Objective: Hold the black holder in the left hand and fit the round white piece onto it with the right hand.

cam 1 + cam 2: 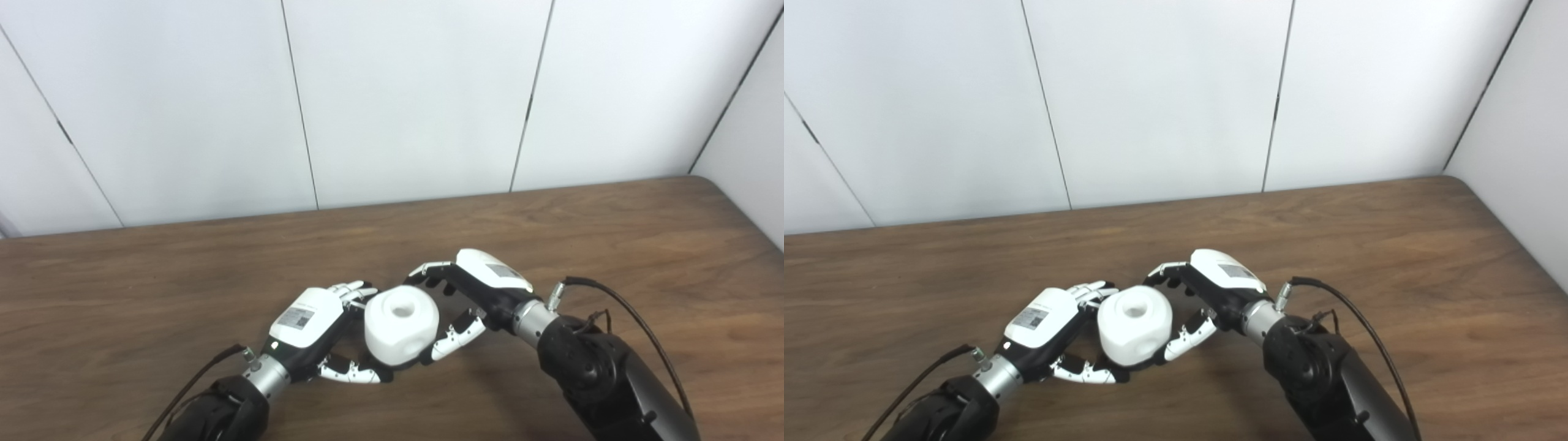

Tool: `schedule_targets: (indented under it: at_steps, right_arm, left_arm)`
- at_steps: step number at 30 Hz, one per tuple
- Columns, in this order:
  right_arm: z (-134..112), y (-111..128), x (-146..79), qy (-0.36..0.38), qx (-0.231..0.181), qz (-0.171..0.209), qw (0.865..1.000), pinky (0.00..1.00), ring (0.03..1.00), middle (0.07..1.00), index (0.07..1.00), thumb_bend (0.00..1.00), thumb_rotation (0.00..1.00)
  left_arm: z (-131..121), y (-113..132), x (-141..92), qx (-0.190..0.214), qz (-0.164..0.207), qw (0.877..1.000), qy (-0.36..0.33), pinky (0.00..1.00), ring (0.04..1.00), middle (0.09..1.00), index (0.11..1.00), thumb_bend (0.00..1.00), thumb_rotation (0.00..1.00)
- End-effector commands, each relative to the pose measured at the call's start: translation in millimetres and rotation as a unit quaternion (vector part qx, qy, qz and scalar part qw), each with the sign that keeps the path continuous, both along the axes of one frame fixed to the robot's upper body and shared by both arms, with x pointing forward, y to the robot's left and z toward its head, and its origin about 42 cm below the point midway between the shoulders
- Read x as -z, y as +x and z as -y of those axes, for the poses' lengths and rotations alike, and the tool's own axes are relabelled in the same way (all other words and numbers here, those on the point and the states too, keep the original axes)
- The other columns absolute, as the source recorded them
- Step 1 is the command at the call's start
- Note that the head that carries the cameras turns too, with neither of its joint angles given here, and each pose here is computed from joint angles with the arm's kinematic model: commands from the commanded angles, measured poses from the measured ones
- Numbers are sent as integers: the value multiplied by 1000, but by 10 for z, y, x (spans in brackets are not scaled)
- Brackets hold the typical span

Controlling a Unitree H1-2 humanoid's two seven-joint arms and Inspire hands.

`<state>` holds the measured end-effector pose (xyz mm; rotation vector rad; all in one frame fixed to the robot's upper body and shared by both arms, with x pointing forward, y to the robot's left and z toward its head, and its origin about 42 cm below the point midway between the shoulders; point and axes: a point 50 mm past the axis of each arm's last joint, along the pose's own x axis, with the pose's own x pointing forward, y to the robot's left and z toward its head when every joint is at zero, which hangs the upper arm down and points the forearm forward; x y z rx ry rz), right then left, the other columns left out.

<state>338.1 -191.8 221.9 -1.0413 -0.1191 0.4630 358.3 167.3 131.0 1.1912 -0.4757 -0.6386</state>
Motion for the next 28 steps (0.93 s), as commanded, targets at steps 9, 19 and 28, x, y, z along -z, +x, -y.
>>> schedule_targets:
  at_steps: [9, 19, 28]
  right_arm:
    - [10, 31, -199, 2, -13, 39, 999, 710, 807, 829, 762, 852, 244]
    - [94, 83, -288, -52, -32, -15, 998, 738, 884, 930, 931, 906, 271]
    - [425, 173, -496, -110, -54, -100, 987, 685, 931, 1000, 1000, 958, 159]
  left_arm:
    - [-149, -123, 331, -12, -59, 994, 89, 893, 913, 861, 484, 525, 58]
    - [-153, -128, 319, -11, -58, 994, 95, 892, 918, 866, 485, 525, 59]
    - [-187, -122, 318, -12, -56, 994, 94, 900, 913, 862, 484, 525, 59]
